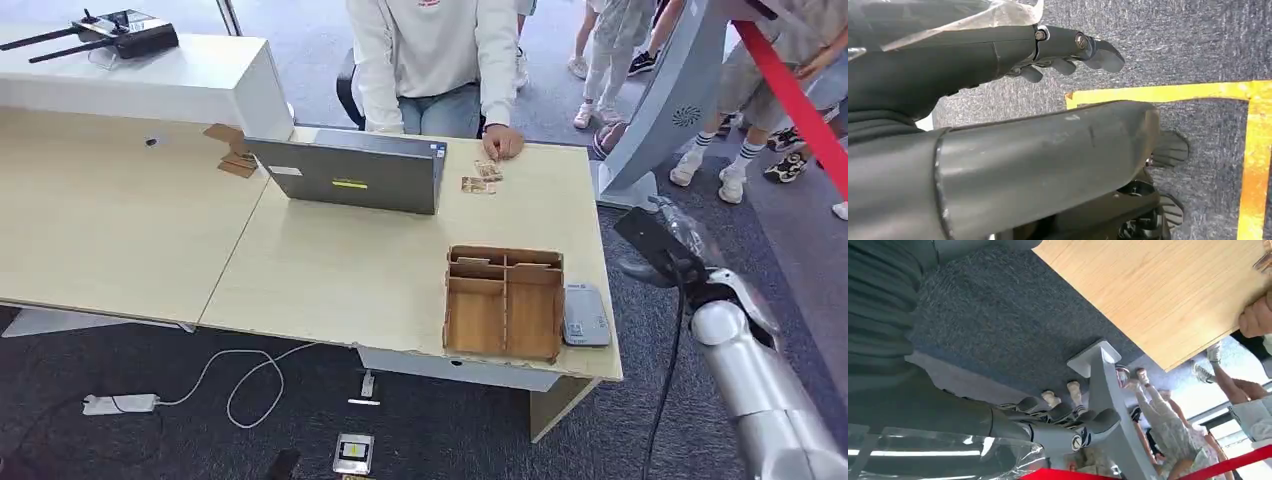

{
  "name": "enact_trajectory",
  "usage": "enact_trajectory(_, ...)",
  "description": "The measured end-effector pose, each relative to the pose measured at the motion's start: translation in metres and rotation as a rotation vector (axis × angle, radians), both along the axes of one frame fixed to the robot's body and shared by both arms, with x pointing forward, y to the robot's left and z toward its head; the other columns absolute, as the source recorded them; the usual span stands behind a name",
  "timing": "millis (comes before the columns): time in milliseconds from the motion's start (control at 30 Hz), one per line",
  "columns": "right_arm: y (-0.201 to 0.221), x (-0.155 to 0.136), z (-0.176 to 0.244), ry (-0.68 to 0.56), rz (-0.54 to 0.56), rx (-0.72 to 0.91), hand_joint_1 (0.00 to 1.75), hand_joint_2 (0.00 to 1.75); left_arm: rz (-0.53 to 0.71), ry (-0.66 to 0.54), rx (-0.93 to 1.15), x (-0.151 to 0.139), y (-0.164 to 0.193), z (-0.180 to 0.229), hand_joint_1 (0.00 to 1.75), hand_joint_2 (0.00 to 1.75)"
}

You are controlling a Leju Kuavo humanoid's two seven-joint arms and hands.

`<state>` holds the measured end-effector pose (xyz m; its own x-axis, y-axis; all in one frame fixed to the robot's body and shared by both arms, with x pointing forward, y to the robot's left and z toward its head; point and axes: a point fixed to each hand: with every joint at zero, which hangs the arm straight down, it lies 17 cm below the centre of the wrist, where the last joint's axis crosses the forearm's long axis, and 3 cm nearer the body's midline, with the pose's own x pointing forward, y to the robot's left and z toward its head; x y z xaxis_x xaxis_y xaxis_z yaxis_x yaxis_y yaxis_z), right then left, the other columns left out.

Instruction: Pass the card to the sensor for recognition and then transmit it.

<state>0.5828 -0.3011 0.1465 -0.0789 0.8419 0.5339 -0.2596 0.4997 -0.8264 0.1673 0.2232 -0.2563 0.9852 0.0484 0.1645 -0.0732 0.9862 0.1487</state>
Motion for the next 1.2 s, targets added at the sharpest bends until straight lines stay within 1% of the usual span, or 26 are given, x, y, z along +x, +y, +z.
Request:
enact_trajectory(300, 0.026, -0.007, 0.014, -0.026, 0.064, 0.011, 0.00, 1.75, -0.023, -0.019, 0.004, 0.004, 0.000, 0.001, 0.00, 0.00)
enact_trajectory(700, 0.080, -0.019, 0.031, -0.041, 0.172, 0.042, 0.00, 1.75, -0.042, -0.039, -0.005, 0.012, -0.001, 0.003, 0.00, 0.00)
enact_trajectory(967, 0.095, -0.028, 0.033, -0.023, 0.210, 0.032, 0.00, 1.75, -0.040, -0.039, -0.006, 0.018, -0.001, 0.005, 0.00, 0.00)
enact_trajectory(1200, 0.104, -0.035, 0.023, -0.018, 0.232, 0.006, 0.00, 1.75, -0.040, -0.048, -0.007, 0.025, -0.001, 0.007, 0.00, 0.00)
